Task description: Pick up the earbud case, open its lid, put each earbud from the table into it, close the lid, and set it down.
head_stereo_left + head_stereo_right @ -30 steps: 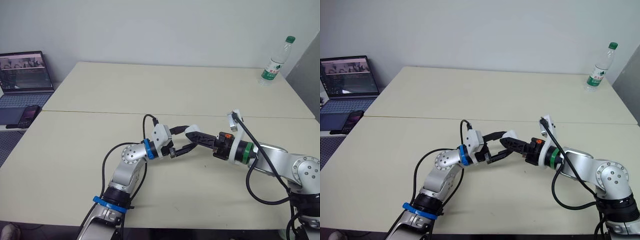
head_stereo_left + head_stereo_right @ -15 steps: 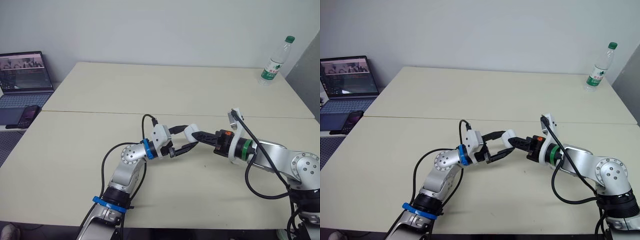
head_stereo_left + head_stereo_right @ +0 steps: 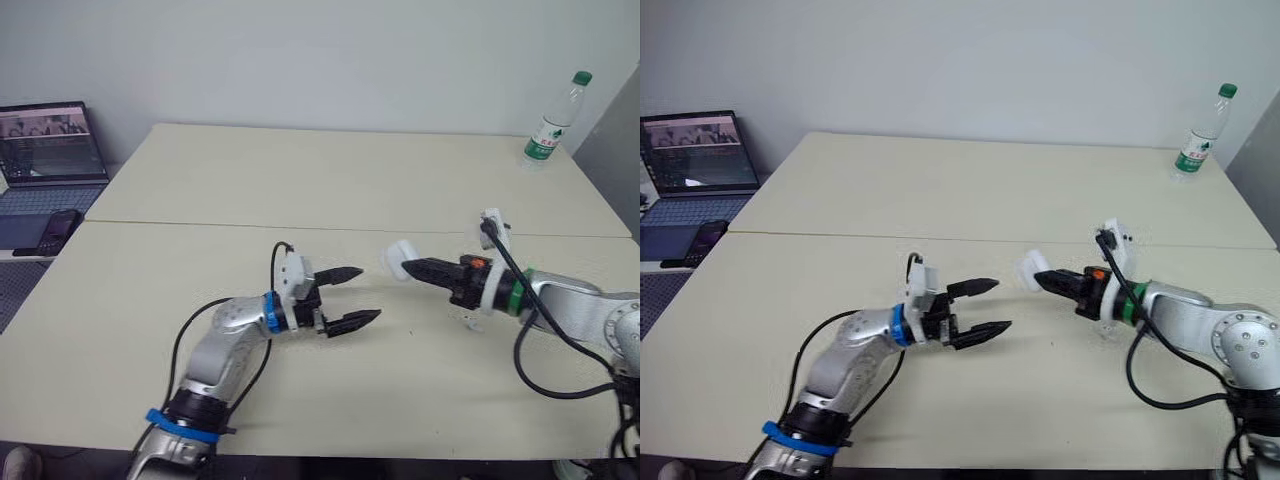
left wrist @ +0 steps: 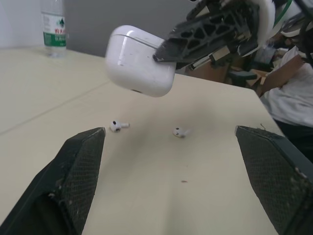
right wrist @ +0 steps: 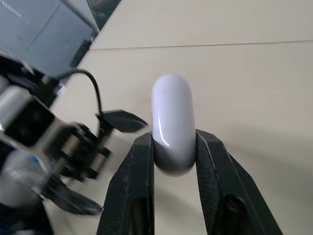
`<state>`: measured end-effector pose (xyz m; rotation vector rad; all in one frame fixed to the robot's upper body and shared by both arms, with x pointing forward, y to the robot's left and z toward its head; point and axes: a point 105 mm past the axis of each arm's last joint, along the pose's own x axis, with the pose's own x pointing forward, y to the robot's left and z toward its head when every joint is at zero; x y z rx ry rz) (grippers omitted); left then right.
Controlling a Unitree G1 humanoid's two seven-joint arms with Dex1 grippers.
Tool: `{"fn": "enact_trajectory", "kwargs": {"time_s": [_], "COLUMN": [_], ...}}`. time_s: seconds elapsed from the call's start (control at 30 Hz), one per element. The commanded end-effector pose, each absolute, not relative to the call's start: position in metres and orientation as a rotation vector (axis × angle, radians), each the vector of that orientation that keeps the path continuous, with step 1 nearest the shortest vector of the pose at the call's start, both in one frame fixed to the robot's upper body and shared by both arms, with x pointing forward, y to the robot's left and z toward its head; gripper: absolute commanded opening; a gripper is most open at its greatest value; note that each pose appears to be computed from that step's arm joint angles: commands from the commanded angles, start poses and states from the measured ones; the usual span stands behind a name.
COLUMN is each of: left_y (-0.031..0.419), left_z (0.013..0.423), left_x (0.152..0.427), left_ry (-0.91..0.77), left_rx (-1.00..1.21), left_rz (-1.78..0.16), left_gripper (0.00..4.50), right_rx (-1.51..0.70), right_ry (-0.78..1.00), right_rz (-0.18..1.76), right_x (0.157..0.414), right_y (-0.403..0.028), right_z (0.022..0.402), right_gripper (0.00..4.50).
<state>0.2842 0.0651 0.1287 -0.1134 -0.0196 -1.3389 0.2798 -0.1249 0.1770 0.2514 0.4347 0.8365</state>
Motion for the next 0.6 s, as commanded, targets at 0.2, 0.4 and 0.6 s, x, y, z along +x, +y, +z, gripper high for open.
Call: {"fn": "enact_trajectory", "kwargs": {"time_s": [0.2, 0.4, 0.6], "left_y": [0.058, 0.045, 0.043], "left_z": [0.157, 0.157, 0.153], "left_x": [0.278, 0.271, 0.269], "left_ry": [0.109, 0.156, 0.172], "left_rx": [-0.162, -0.141, -0.103], "left_rz": [-1.52, -1.634, -1.693], "left_gripper": [4.47, 4.47, 4.47], "right_rx": [-0.135, -0.196, -0.221], "right_ry": [0.389, 0.401, 0.414], "right_rz": [1.24, 1.358, 1.382], "right_x": [0.248, 0.243, 0.244], "right_y": [-0.113, -0.101, -0.098], "right_z": [0.173, 0.18, 0.183], "right_gripper": [0.75, 0.75, 0.75]}}
